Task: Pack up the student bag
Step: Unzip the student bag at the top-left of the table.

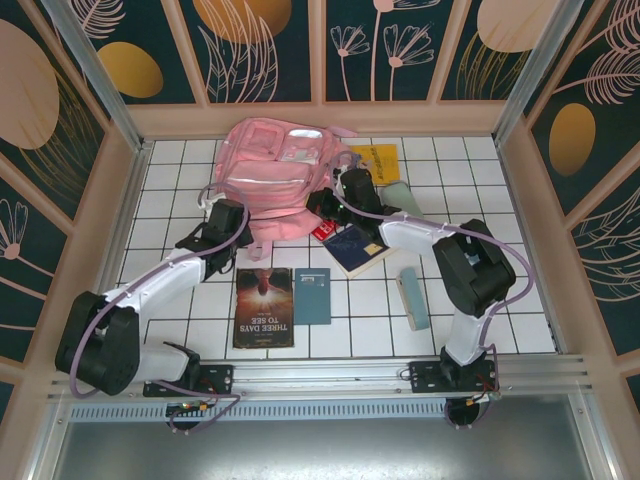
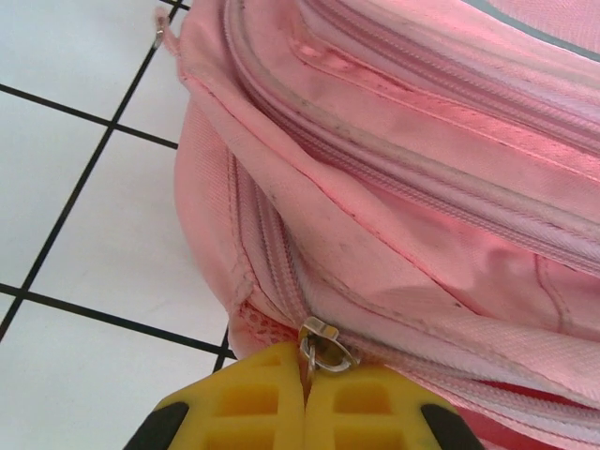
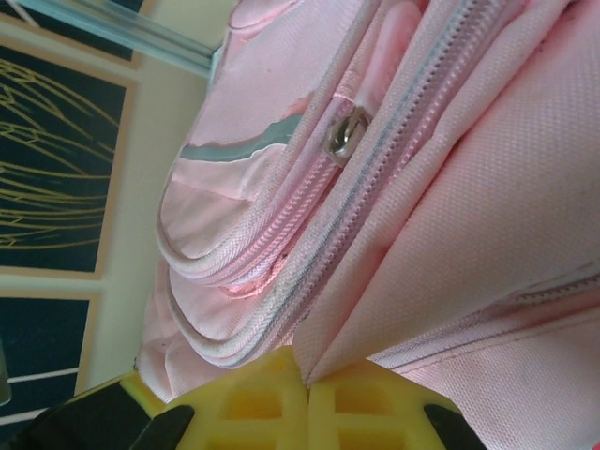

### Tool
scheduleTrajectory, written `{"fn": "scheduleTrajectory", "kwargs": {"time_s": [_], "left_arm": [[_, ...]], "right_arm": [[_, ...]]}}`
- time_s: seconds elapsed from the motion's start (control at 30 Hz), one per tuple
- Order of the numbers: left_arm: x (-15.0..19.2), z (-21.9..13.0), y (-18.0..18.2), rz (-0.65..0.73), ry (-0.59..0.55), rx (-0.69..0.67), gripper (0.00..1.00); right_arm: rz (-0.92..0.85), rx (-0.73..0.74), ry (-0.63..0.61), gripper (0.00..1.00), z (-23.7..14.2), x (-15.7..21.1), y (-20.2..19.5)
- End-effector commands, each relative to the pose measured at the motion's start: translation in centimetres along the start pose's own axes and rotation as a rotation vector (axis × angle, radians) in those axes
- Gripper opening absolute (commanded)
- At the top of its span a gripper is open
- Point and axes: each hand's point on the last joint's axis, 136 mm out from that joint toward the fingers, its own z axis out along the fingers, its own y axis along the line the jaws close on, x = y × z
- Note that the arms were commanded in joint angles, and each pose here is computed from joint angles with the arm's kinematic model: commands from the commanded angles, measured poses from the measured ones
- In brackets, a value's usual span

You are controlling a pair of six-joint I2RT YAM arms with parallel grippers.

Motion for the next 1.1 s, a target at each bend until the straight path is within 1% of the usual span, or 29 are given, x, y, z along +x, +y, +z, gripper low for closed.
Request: {"fn": "scheduleTrajectory", "kwargs": {"time_s": [0.0, 0.1, 0.2, 0.33, 0.4, 0.43, 0.5, 0.57, 0.6, 0.63, 0.7, 0.77, 0.87, 0.93, 1.07], "left_arm": [[-1.9, -1.7, 9.5, -0.074, -0.098, -0.38, 0.0], [-1.9, -1.9, 9.0, -0.065, -0.089, -0.344, 0.0], [-0.7, -1.0, 6.5, -0.026, -0.028, -0.186, 0.0], [1.1, 0.2, 3.4, 0.019, 0.072, -0.022, 0.0], [1.4, -0.1, 1.5, 0.043, 0.076, 0.06, 0.0], [1.3, -0.2, 1.2, 0.053, 0.072, 0.066, 0.0], [1.1, -0.5, 1.3, 0.084, 0.072, 0.036, 0.0], [1.2, -0.2, 2.0, 0.117, 0.108, -0.033, 0.0], [1.3, 0.0, 2.0, 0.135, 0.127, -0.044, 0.0], [1.5, 0.1, 1.4, 0.147, 0.141, -0.021, 0.0], [2.1, -0.1, -1.1, 0.184, 0.167, 0.067, 0.0], [2.0, -0.2, -2.0, 0.229, 0.18, 0.053, 0.0], [1.7, 0.1, -1.3, 0.31, 0.242, -0.039, 0.0], [1.9, 0.1, -0.3, 0.373, 0.296, -0.11, 0.0], [2.3, 0.3, 2.1, 0.459, 0.35, -0.241, 0.0]], "right_arm": [[-0.026, 0.113, -0.23, 0.0, -3.7, -8.2, -2.9], [-0.039, 0.118, -0.237, 0.0, -4.1, -9.6, -3.2], [-0.052, 0.122, -0.235, 0.0, -4.3, -11.2, -3.6], [-0.073, 0.1, -0.217, 0.0, -4.4, -12.5, -3.0], [-0.087, 0.077, -0.21, 0.0, -4.3, -12.4, -2.4], [-0.096, 0.072, -0.204, 0.0, -4.2, -12.3, -2.2], [-0.106, 0.09, -0.19, 0.0, -3.9, -12.3, -2.4], [-0.113, 0.099, -0.197, 0.0, -4.0, -12.6, -2.5], [-0.114, 0.098, -0.199, 0.0, -4.0, -12.7, -2.5], [-0.113, 0.089, -0.196, 0.0, -4.0, -12.6, -2.3], [-0.116, 0.046, -0.174, 0.0, -3.5, -12.0, -1.4], [-0.137, 0.039, -0.149, 0.0, -2.7, -11.3, -0.7], [-0.174, 0.059, -0.125, 0.0, -2.2, -10.8, -0.4], [-0.186, 0.073, -0.133, 0.0, -2.7, -11.3, -0.7], [-0.173, 0.097, -0.168, 0.0, -4.3, -12.4, -2.2]]}}
